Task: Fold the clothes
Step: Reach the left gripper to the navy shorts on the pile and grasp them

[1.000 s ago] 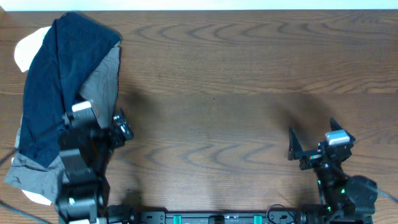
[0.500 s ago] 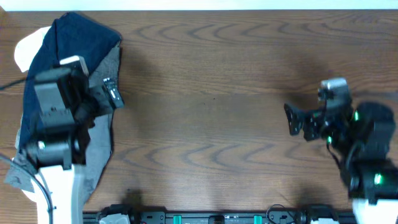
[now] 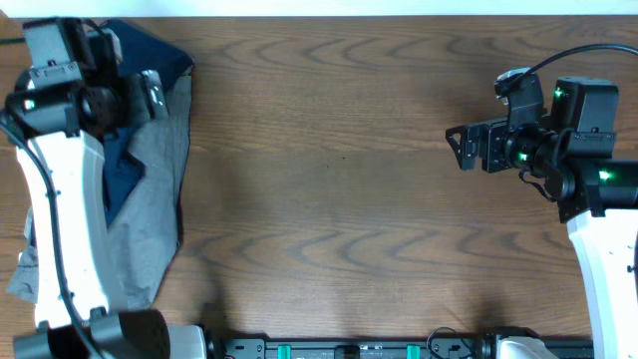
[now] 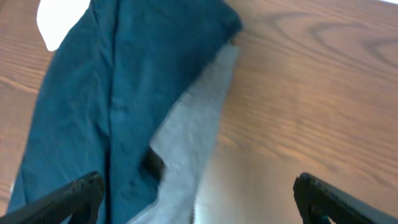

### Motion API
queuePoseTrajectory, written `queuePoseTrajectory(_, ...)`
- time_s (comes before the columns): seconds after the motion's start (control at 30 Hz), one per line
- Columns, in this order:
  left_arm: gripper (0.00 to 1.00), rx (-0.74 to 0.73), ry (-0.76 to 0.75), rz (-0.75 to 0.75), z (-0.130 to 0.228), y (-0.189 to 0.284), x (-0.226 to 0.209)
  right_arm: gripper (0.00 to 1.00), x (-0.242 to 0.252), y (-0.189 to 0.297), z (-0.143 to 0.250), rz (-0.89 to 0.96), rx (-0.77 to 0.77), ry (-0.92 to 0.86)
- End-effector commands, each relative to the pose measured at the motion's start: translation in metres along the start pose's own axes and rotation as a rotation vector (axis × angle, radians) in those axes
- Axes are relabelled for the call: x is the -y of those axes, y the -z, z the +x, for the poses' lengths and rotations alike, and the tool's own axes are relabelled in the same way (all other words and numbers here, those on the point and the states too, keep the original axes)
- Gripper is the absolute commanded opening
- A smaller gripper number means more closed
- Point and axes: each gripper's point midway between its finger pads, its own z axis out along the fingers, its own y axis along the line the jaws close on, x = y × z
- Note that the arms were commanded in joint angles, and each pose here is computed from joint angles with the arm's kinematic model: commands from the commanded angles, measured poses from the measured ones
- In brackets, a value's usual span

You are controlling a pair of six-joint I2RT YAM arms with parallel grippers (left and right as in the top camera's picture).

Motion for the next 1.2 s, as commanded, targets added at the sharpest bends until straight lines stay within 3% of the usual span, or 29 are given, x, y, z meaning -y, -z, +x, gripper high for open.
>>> queuePoseTrajectory(0.0,0.98,0.029,0.003,-0.018,-0.015,-0.012,-0.017,0.99,-0.006,0.004,-0.005,-0.037,0.013,-0.007)
queuePoseTrajectory(0.2,0.99,0.036,0.145,-0.067,-0.023,-0.047,-0.059,0.99,-0.006,0.004,0.001,-0.038,-0.011,-0.017)
queuePoseTrajectory(0.27,0.93,0.021,0.159,-0.07,-0.021,-0.062,-0.066,0.99,-0.006,0.004,0.003,-0.039,-0.02,-0.021)
queuePoseTrajectory(0.37,0.89,-0.028,0.134,-0.07,-0.012,-0.081,-0.069,0.99,-0.006,0.004,0.005,-0.039,-0.03,-0.025)
queuePoseTrajectory(0.8,0.89,-0.239,0.113,-0.09,0.037,-0.159,-0.08,0.99,-0.007,0.005,0.018,-0.043,-0.078,-0.044)
queuePoseTrajectory(0.97,0.7,-0.312,0.117,-0.084,0.057,-0.186,-0.08,0.99,-0.007,0.005,0.017,-0.042,-0.077,-0.044)
queuePoseTrajectory(1.07,0.36,-0.331,0.119,-0.082,0.063,-0.192,-0.08,0.95,-0.007,0.004,0.015,-0.042,-0.068,-0.04)
queuePoseTrajectory(1.17,0.14,-0.312,0.117,-0.084,0.058,-0.188,-0.08,0.89,-0.007,0.004,0.013,-0.041,-0.06,-0.037)
